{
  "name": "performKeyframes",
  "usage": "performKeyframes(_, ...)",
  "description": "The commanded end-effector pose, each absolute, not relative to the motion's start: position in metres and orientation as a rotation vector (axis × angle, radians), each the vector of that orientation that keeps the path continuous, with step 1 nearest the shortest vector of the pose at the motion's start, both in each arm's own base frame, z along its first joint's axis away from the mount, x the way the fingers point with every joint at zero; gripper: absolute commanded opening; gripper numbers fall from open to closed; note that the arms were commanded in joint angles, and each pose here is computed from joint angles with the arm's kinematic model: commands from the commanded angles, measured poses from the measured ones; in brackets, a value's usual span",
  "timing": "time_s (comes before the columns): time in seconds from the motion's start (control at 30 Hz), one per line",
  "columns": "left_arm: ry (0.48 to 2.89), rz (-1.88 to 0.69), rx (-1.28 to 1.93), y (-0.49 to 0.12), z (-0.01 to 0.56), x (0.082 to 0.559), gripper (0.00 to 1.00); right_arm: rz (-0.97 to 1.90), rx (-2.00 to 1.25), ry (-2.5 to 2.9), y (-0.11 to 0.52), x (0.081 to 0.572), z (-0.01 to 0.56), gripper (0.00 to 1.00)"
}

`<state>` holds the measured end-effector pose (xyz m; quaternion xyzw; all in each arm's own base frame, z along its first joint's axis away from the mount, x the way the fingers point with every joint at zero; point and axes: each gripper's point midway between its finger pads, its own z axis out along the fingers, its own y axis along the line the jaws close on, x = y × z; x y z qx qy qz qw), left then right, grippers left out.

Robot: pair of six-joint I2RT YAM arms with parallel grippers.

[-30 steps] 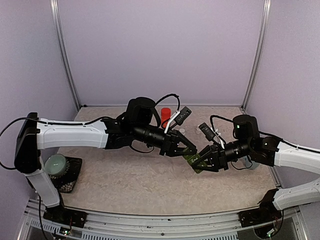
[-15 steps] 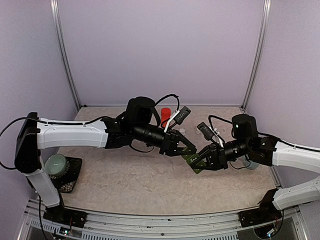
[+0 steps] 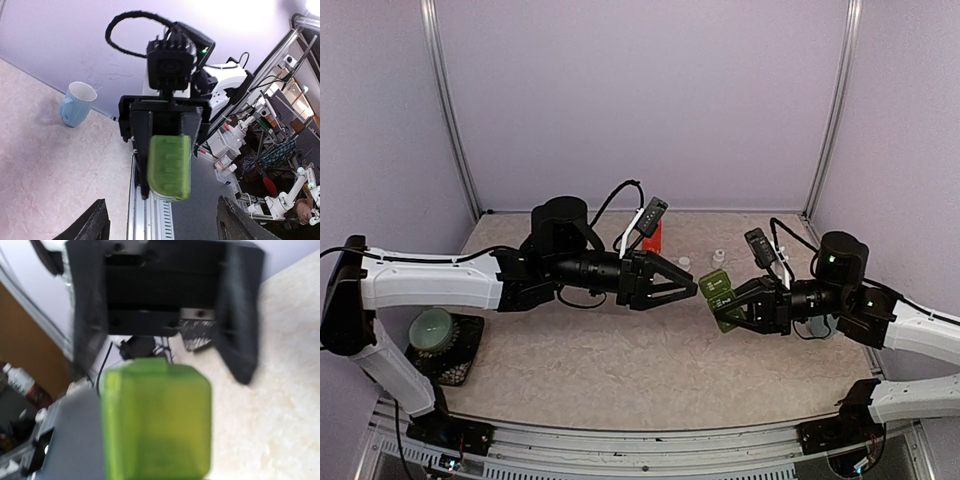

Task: Sort the pills into containers

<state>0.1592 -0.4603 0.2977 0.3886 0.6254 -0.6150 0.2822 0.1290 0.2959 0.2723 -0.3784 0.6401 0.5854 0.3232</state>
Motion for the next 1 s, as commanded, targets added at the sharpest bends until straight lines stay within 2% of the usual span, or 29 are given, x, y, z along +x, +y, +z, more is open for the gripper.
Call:
performKeyframes(0.0, 1.535, -1.76, 0.996, -0.456, 0.335, 0.148, 0.68, 1.576, -0.879, 1.593, 0.292, 0.134, 0.29, 0.01)
performKeyframes(0.2, 1.492, -1.868, 1.025, -0.462, 0.348, 0.136, 0.53, 1.627, -0.811, 1.552, 0.289, 0.134, 0.297, 0.01)
performKeyframes(0.47, 1.532, -1.86, 1.007, -0.473, 0.342, 0.139, 0.52, 1.648, -0.769, 1.471, 0.282, 0.13, 0.312, 0.01)
performKeyframes(0.97, 1.414, -1.971, 0.948, -0.488, 0.371, 0.137, 0.53, 1.706, -0.729, 1.376, 0.278, 0.128, 0.311, 0.0)
